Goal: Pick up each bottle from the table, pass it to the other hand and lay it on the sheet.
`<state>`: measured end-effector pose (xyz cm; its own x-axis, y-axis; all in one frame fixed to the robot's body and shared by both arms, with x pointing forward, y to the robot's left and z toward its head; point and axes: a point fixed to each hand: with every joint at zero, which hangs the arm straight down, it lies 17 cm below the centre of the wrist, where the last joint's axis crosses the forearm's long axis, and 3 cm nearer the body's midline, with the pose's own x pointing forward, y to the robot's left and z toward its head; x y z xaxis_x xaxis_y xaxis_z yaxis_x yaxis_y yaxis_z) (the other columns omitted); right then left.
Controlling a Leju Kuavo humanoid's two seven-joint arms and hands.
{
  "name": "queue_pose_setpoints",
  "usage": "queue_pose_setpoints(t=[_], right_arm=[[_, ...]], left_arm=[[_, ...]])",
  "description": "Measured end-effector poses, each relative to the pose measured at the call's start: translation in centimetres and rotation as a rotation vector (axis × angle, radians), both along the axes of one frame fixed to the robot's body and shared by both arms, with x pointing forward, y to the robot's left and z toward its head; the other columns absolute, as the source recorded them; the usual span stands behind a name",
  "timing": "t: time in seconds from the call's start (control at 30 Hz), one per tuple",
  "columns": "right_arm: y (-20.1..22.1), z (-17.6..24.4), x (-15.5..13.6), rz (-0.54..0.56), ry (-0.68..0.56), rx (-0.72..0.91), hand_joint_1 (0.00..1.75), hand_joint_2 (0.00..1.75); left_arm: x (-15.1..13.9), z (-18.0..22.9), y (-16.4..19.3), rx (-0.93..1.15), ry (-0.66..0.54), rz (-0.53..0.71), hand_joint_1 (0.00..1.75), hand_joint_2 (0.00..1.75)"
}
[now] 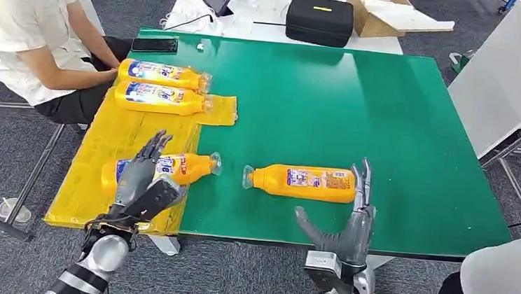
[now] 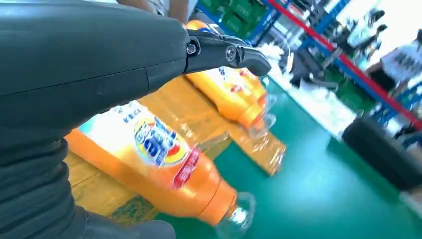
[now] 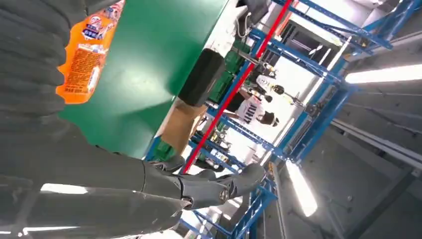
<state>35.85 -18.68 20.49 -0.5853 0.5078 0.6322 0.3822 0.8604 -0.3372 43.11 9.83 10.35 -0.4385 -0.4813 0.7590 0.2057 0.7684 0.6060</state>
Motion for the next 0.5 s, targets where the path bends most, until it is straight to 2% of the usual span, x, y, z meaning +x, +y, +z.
queue_pose_setpoints(t=[0.2, 0.23, 0.27, 0.37, 0.43, 0.5], right_arm=[[-0.7, -0.2, 0.0, -0.033, 0.004, -0.021, 0.0, 1.75], [-0.8, -0.3, 0.0, -0.037, 0.005, -0.02, 0.0, 0.0], [-0.9, -0.3, 0.0, -0.041, 0.006, -0.02, 0.0, 1.75], [-0.5, -0.3, -0.1, -0.043, -0.004, -0.066, 0.0, 1.75], [0.9, -1.4, 0.1, -0.044, -0.001, -0.239, 0.0, 1.75], [1.6, -4.5, 0.8, -0.057, 0.055, -0.435, 0.0, 1.75]], left_arm=[[-0.5, 1.7, -0.1, -0.079, -0.019, 0.023, 0.0, 1.75], [-0.6, 1.8, -0.1, -0.082, -0.022, 0.024, 0.0, 1.75], [-0.6, 2.0, -0.2, -0.086, -0.024, 0.024, 0.0, 1.75], [-0.7, 2.3, -0.1, -0.099, -0.029, 0.03, 0.0, 1.75], [-1.0, 2.6, -0.2, -0.132, -0.027, 0.032, 0.0, 1.75], [-1.6, 3.1, -0.5, -0.212, -0.011, 0.033, 0.0, 1.75]])
